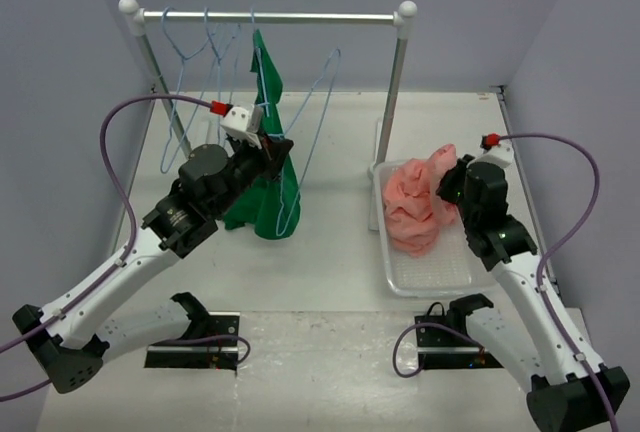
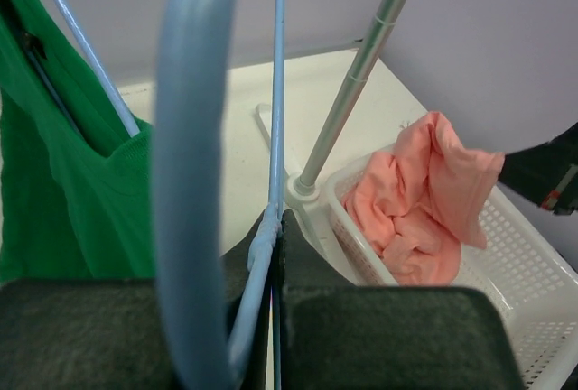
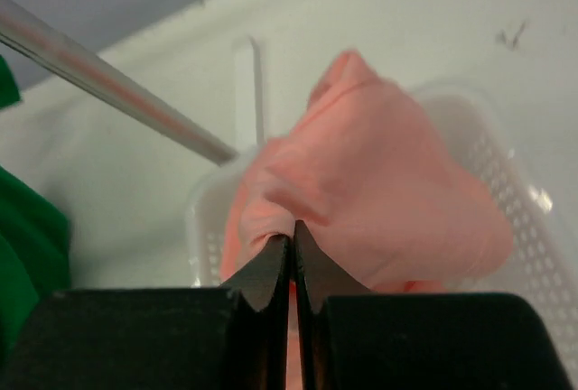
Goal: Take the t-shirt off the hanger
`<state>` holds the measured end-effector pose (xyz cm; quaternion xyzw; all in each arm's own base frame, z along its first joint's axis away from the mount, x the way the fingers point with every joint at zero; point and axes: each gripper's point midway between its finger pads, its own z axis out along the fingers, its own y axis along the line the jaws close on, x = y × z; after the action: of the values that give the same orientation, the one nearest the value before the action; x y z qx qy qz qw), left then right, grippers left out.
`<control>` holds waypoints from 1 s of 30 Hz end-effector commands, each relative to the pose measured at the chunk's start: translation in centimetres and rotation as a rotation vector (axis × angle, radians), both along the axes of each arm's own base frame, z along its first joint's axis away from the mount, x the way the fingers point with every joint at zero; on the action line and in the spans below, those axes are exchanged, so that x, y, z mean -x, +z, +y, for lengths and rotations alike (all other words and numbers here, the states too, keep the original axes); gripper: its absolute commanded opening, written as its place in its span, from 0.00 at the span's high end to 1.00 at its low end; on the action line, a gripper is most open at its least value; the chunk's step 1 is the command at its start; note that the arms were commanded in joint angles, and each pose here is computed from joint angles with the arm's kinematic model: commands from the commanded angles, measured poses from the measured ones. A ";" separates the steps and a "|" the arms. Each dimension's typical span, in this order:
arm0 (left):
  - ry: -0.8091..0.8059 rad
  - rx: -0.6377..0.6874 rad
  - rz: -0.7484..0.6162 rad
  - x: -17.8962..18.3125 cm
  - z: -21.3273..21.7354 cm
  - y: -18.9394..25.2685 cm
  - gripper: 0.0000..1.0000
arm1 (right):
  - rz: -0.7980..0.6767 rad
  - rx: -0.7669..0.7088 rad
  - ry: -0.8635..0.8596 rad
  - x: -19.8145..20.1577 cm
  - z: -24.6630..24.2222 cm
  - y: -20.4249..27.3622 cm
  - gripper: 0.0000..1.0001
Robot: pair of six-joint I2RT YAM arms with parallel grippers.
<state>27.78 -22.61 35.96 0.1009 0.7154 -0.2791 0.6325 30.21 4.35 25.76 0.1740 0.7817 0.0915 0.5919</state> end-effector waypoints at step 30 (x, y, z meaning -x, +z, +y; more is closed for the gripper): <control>0.126 -0.014 0.062 -3.2 -1.9 7.2 1.00 | 0.287 -0.109 -0.078 4.8 -0.4 -5.1 0.01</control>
<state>29.49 -26.13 41.44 0.1071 0.7322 -0.2831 0.6101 25.24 4.71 20.35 0.2476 0.8471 0.1066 0.4580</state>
